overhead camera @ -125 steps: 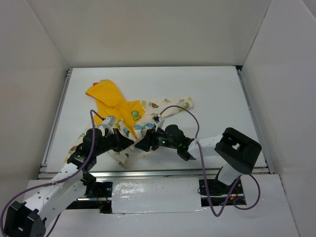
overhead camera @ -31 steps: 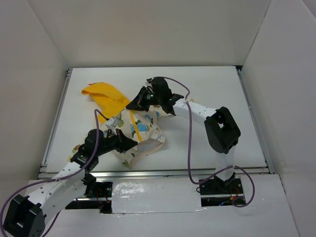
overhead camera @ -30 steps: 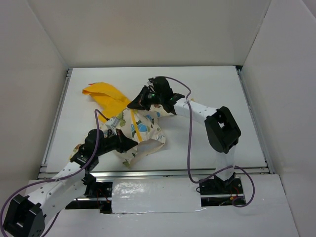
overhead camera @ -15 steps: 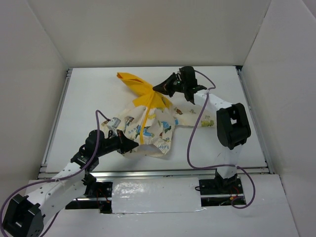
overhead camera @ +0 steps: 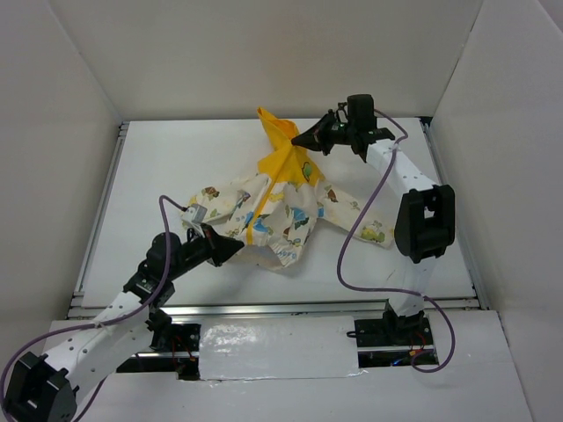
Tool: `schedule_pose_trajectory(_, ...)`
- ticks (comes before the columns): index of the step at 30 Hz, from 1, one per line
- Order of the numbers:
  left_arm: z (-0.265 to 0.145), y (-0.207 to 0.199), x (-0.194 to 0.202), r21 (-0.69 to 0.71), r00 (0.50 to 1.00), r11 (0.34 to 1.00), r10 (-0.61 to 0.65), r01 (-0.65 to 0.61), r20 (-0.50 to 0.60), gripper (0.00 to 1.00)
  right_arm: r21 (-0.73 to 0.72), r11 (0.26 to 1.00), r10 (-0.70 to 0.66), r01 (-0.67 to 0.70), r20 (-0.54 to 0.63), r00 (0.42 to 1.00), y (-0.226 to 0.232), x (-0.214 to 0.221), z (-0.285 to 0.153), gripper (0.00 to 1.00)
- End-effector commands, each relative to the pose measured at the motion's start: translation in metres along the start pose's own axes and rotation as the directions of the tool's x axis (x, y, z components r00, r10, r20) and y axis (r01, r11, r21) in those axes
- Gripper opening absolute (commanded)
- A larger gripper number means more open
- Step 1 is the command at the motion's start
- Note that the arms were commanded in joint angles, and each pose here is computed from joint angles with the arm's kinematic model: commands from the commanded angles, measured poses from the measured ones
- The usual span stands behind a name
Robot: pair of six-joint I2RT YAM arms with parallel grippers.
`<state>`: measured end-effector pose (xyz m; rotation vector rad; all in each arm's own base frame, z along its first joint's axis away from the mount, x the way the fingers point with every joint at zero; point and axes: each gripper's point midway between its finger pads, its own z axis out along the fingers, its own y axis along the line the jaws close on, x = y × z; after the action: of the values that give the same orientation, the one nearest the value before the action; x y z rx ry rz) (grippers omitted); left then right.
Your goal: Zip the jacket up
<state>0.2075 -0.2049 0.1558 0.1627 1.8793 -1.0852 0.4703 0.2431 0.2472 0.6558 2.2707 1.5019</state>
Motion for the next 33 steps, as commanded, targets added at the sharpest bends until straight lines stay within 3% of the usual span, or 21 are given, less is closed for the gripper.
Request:
schedule_pose_trajectory(1, -0.012, 0.009, 0.06, -0.014, 0.972, 0.998, -0.068, 0.067, -0.226, 0.0, -0.066, 0.976, -0.156, 0.209, 0.464, 0.872, 0.056, -0.125, -0.062, 0.0)
schedule_pose_trajectory(7, -0.005, 0.018, 0.044, -0.114, 0.977, 0.988, -0.123, 0.103, -0.176, 0.0, -0.077, 0.959, -0.216, 0.272, 0.425, 0.879, 0.051, -0.113, -0.058, 0.0)
schedule_pose_trajectory(8, -0.005, 0.02, 0.041, -0.14, 0.976, 0.984, -0.131, 0.108, -0.173, 0.06, -0.074, 0.956, -0.226, 0.282, 0.424, 0.877, 0.051, -0.115, -0.056, 0.12)
schedule_pose_trajectory(9, -0.004, 0.023, 0.027, -0.179, 0.983, 0.978, -0.128, 0.103, -0.133, 0.32, -0.06, 0.958, -0.232, 0.282, 0.419, 0.878, 0.049, -0.115, -0.055, 0.21)
schedule_pose_trajectory(10, -0.007, 0.028, 0.029, -0.231, 0.978, 0.966, -0.149, 0.113, -0.143, 0.51, -0.058, 0.948, -0.26, 0.314, 0.429, 0.865, 0.059, -0.118, -0.057, 0.45)
schedule_pose_trajectory(11, -0.008, 0.025, 0.016, -0.248, 0.982, 0.962, -0.146, 0.113, -0.118, 0.71, -0.055, 0.944, -0.27, 0.325, 0.436, 0.858, 0.065, -0.119, -0.061, 0.55)
schedule_pose_trajectory(12, -0.009, 0.029, 0.008, -0.287, 0.986, 0.951, -0.142, 0.111, -0.09, 0.99, -0.042, 0.946, -0.273, 0.322, 0.434, 0.859, 0.066, -0.119, -0.062, 0.77)
schedule_pose_trajectory(14, -0.013, 0.021, -0.011, -0.295, 0.99, 0.949, -0.13, 0.108, -0.054, 0.99, -0.049, 0.923, -0.319, 0.382, 0.461, 0.828, 0.095, -0.118, -0.077, 0.82)
schedule_pose_trajectory(18, -0.024, 0.014, -0.043, -0.368, 0.987, 0.916, -0.16, 0.159, 0.03, 0.99, -0.033, 0.896, -0.371, 0.443, 0.493, 0.787, 0.126, -0.103, -0.106, 0.82)
schedule_pose_trajectory(22, -0.047, 0.037, -0.081, -0.577, 0.982, 0.795, -0.126, 0.186, 0.143, 1.0, 0.04, 0.857, -0.456, 0.514, 0.524, 0.719, 0.136, -0.062, -0.148, 0.83)
schedule_pose_trajectory(23, -0.049, 0.033, -0.098, -0.6, 0.98, 0.777, -0.113, 0.191, 0.165, 0.99, 0.085, 0.855, -0.467, 0.511, 0.553, 0.69, 0.134, -0.058, -0.159, 0.87)
schedule_pose_trajectory(24, -0.058, 0.038, -0.098, -0.649, 0.981, 0.736, -0.117, 0.191, 0.156, 0.99, 0.116, 0.849, -0.484, 0.516, 0.562, 0.67, 0.13, -0.049, -0.167, 0.99)
schedule_pose_trajectory(27, -0.079, 0.047, -0.133, -0.743, 0.973, 0.633, -0.079, 0.218, 0.219, 0.99, 0.192, 0.793, -0.564, 0.578, 0.59, 0.578, 0.115, 0.009, -0.21, 1.0)
schedule_pose_trajectory(28, -0.087, 0.055, -0.146, -0.765, 0.965, 0.595, -0.075, 0.246, 0.252, 0.99, 0.191, 0.783, -0.575, 0.592, 0.587, 0.57, 0.112, 0.025, -0.216, 1.0)
schedule_pose_trajectory(30, -0.1, 0.052, -0.173, -0.761, 0.952, 0.588, -0.054, 0.275, 0.302, 0.99, 0.178, 0.75, -0.606, 0.638, 0.574, 0.552, 0.099, 0.06, -0.234, 1.0)
schedule_pose_trajectory(31, -0.115, 0.061, -0.188, -0.772, 0.935, 0.551, -0.042, 0.316, 0.352, 1.0, 0.17, 0.739, -0.616, 0.651, 0.562, 0.552, 0.095, 0.072, -0.239, 1.0)
schedule_pose_trajectory(32, -0.121, 0.057, -0.199, -0.759, 0.927, 0.563, -0.038, 0.328, 0.373, 0.99, 0.179, 0.743, -0.623, 0.645, 0.538, 0.568, 0.083, 0.082, -0.243, 1.0)
schedule_pose_trajectory(33, -0.128, 0.061, -0.206, -0.767, 0.927, 0.555, -0.019, 0.322, 0.376, 0.99, 0.182, 0.727, -0.637, 0.662, 0.541, 0.55, 0.078, 0.096, -0.256, 1.0)
